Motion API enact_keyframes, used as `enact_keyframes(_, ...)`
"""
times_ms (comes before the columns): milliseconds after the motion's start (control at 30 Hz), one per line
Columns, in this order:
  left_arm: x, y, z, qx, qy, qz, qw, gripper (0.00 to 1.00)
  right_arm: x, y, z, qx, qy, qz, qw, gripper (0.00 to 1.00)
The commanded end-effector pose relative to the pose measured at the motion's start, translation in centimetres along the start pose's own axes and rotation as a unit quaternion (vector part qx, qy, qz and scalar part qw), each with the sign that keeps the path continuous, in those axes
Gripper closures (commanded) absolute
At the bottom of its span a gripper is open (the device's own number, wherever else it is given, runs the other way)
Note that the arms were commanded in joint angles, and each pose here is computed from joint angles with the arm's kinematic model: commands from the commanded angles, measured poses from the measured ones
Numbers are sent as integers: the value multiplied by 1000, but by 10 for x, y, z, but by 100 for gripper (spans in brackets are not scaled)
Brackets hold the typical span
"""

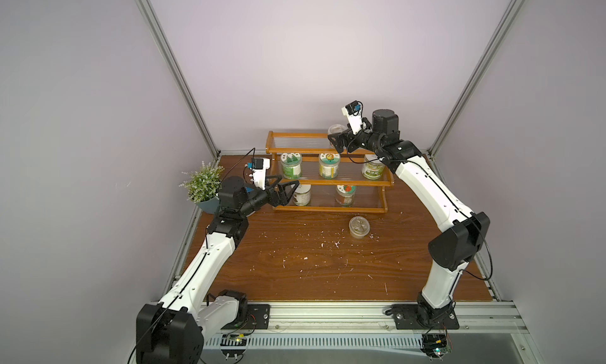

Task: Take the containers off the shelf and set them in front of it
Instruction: 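Pick up a container from the shelf.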

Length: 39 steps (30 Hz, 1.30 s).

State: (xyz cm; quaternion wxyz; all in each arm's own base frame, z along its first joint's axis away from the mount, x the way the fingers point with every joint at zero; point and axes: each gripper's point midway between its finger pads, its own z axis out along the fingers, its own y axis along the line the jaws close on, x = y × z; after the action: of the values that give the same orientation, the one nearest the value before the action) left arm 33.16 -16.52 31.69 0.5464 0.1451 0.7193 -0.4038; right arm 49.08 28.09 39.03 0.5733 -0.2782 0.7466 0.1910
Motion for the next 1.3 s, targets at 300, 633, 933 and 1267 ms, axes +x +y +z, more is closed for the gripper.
enact_keyframes(300,-12,-12,-5,7,-9,24,1000,1,-16,-10,12,13,-2,-2,1000,9)
enact_keyframes(633,-11,-11,-6,5,-9,25,1000,1,-18,-10,9,11,-3,-1,1000,24)
enact_keyframes(933,-11,-11,-8,4,-11,24,1000,1,-31,-7,-6,15,-16,-14,1000,27)
enact_keyframes(1267,-11,-10,-6,5,-12,19,1000,0,-53,7,-54,5,-50,-35,998,29)
